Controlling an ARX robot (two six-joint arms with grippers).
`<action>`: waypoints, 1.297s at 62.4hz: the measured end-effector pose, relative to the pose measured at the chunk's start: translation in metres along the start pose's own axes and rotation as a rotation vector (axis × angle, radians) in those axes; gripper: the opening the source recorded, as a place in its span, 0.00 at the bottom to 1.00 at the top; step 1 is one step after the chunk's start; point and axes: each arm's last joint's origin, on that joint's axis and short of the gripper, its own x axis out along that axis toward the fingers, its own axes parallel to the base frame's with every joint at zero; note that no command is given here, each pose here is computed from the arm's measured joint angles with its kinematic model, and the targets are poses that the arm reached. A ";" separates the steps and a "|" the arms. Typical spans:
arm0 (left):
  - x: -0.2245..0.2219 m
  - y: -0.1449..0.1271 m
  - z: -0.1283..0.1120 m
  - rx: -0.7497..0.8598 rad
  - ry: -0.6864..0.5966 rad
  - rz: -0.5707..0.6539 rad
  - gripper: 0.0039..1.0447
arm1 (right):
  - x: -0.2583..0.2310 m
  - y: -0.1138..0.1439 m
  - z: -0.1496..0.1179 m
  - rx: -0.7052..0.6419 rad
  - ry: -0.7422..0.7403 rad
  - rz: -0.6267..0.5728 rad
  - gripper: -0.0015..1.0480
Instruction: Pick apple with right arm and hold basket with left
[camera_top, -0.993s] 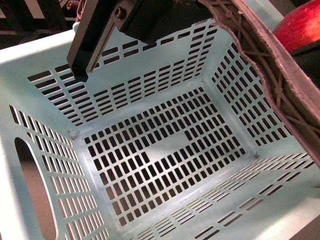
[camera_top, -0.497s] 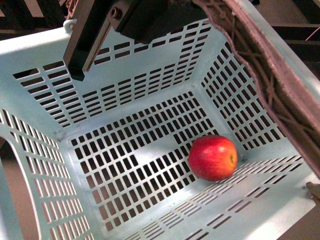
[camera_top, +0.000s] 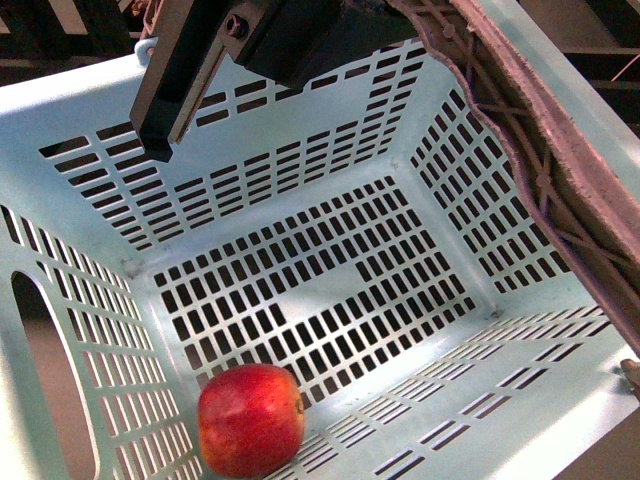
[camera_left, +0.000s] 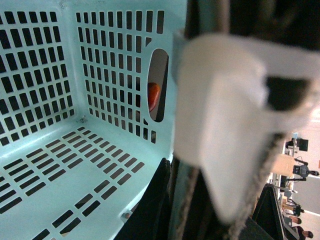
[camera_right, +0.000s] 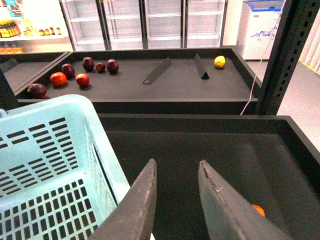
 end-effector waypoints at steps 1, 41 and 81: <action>0.000 0.000 0.000 0.000 0.000 0.000 0.07 | -0.001 0.000 -0.001 -0.003 0.000 0.000 0.16; 0.000 0.000 0.000 0.000 0.004 -0.002 0.07 | -0.018 0.000 -0.017 -0.013 -0.028 0.000 0.02; 0.000 0.000 0.000 0.000 0.006 -0.003 0.07 | -0.036 -0.001 -0.020 -0.013 -0.025 0.000 0.02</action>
